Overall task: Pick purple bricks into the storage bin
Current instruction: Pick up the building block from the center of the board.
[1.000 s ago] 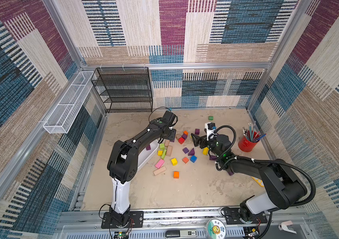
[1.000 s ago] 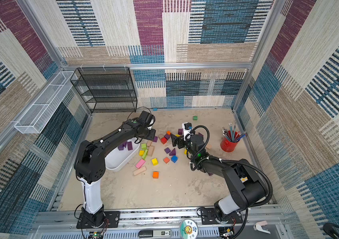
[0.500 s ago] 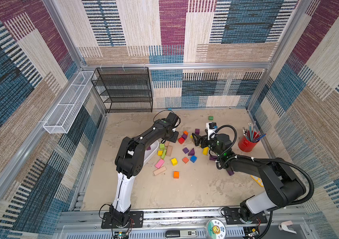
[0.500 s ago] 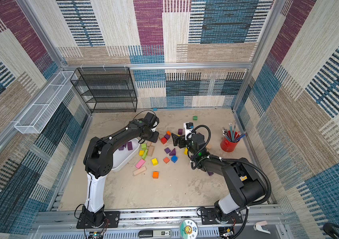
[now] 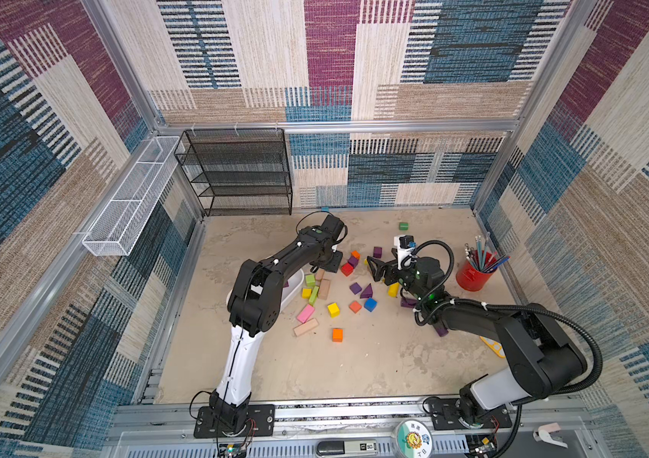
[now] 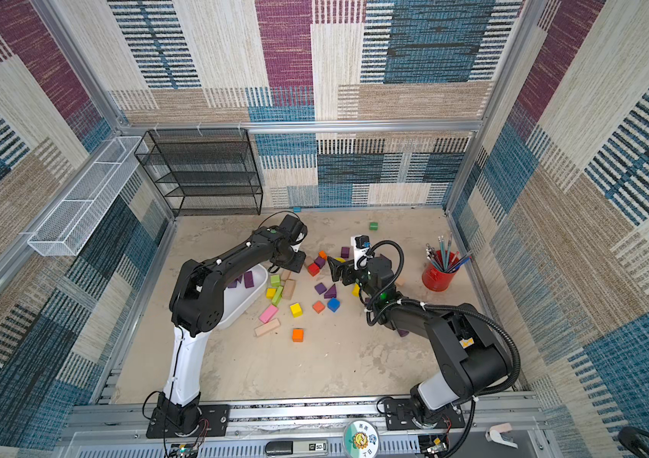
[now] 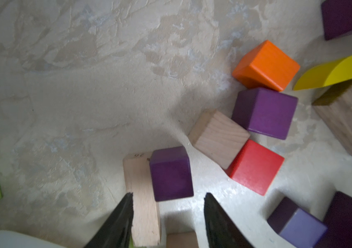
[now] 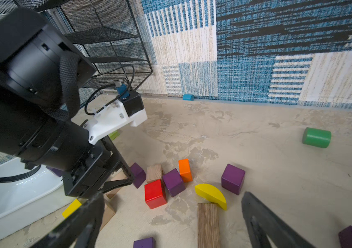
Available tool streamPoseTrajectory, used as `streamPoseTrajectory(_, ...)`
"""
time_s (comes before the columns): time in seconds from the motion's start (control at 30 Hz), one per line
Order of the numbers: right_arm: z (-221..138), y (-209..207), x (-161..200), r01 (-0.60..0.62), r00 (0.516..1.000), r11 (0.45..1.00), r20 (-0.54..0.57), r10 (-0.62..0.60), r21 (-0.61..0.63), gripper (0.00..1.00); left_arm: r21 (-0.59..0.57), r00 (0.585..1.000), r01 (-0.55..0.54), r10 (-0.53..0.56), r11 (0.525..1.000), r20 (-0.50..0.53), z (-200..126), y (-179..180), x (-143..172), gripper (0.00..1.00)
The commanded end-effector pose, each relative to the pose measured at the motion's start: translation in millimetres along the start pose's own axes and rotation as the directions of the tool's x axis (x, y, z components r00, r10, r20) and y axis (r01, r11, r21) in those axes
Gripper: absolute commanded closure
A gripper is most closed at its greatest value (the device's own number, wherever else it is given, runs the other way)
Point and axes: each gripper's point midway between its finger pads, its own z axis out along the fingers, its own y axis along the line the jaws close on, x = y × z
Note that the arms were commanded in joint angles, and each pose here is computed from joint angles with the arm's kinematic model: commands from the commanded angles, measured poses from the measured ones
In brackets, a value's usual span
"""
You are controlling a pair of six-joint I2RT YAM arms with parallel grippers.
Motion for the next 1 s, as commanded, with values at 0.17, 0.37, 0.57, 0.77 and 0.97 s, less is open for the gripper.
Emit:
streamPoseTrajectory(0.17,-1.5,4.4,-9.1,0.016,0.999,1.0,0.036,-0.015,-0.02,0.0,-0.018,1.0,0.003,-0.003,1.0,-0.014,4.2,1.6,-1.0,0.46)
streamPoseTrajectory(0.37,-0.2,4.7,-7.8,0.018,0.999,1.0,0.03,-0.018,-0.024,0.0,-0.018,1.0,0.011,-0.011,1.0,-0.019,9.3,-1.2,-2.3,0.47)
streamPoseTrajectory(0.57,1.5,4.8,-6.4,0.021,1.0,0.999,0.023,-0.02,-0.026,0.0,-0.036,0.999,0.029,-0.03,0.999,-0.028,14.2,0.3,-3.2,0.49)
streamPoseTrajectory(0.77,2.9,4.5,-5.9,0.025,1.0,0.999,0.019,-0.024,-0.026,0.0,-0.036,0.998,0.053,-0.054,0.998,-0.032,17.3,-0.5,-4.6,0.53)
streamPoseTrajectory(0.97,4.2,4.4,-6.0,0.026,1.0,0.999,0.018,-0.026,-0.025,0.0,-0.042,0.997,0.063,-0.065,0.997,-0.046,19.4,-0.9,-3.6,0.56)
